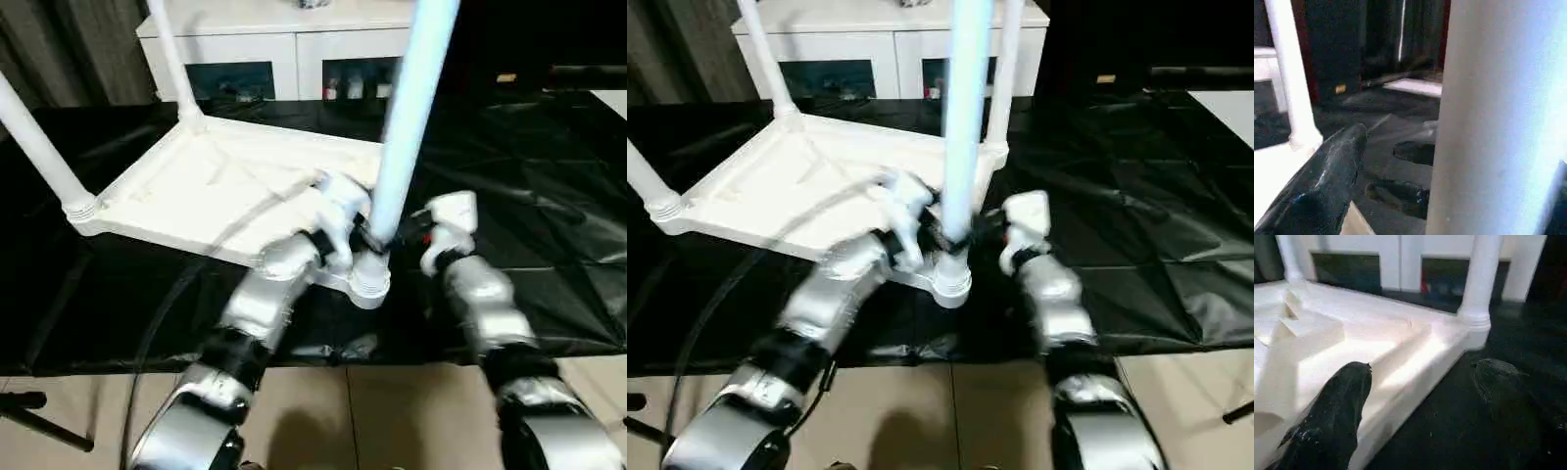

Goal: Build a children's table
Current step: Rotate table base

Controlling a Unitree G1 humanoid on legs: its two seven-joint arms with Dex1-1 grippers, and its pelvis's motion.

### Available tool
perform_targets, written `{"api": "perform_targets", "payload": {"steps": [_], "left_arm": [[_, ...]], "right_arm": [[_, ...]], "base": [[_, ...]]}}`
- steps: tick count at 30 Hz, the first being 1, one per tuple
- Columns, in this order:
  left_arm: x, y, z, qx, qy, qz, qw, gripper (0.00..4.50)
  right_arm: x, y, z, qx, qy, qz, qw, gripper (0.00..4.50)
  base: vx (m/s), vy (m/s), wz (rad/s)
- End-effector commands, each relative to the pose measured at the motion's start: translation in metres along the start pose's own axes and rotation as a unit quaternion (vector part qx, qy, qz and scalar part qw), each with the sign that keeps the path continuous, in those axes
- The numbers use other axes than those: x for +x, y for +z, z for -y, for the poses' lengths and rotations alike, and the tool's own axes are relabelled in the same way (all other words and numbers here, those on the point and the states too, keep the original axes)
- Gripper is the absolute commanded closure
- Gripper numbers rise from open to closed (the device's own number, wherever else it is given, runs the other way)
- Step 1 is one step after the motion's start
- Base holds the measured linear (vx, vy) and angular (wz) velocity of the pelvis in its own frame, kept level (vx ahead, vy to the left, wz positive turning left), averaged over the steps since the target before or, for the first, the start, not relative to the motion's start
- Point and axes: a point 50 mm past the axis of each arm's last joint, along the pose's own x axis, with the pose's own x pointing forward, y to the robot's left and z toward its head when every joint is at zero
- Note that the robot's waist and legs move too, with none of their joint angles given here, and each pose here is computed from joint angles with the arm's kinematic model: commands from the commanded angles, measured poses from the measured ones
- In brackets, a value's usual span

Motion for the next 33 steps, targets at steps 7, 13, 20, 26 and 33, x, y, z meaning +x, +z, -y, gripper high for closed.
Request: {"api": "perform_targets", "payload": {"steps": [7, 13, 20, 26, 33], "left_arm": [[-0.054, -0.012, 0.01, -0.061, -0.06, -0.029, 0.996, 0.03], [-0.103, -0.019, -0.017, -0.035, 0.089, -0.07, 0.993, 0.03], [-0.175, -0.017, -0.037, 0.047, 0.388, -0.117, 0.913, 0.03], [-0.155, -0.003, -0.037, 0.032, 0.449, -0.064, 0.891, 0.03], [-0.134, -0.007, -0.02, 0.041, 0.404, -0.086, 0.91, 0.03]], "right_arm": [[-0.05, 0.008, 0.013, -0.029, 0.087, -0.032, 0.995, 0.67], [-0.076, 0.009, 0.006, -0.05, 0.117, -0.061, 0.99, 0.67], [-0.099, -0.002, -0.004, -0.051, -0.059, -0.087, 0.993, 0.67], [-0.081, 0.013, -0.008, 0.017, -0.096, -0.056, 0.994, 0.67], [-0.066, 0.019, -0.019, 0.008, -0.041, -0.052, 0.998, 0.67]], "base": [[0.0, 0.0, 0.0], [0.0, 0.0, 0.0], [0.0, 0.0, 0.0], [0.0, 0.0, 0.0], [0.0, 0.0, 0.0]]}}
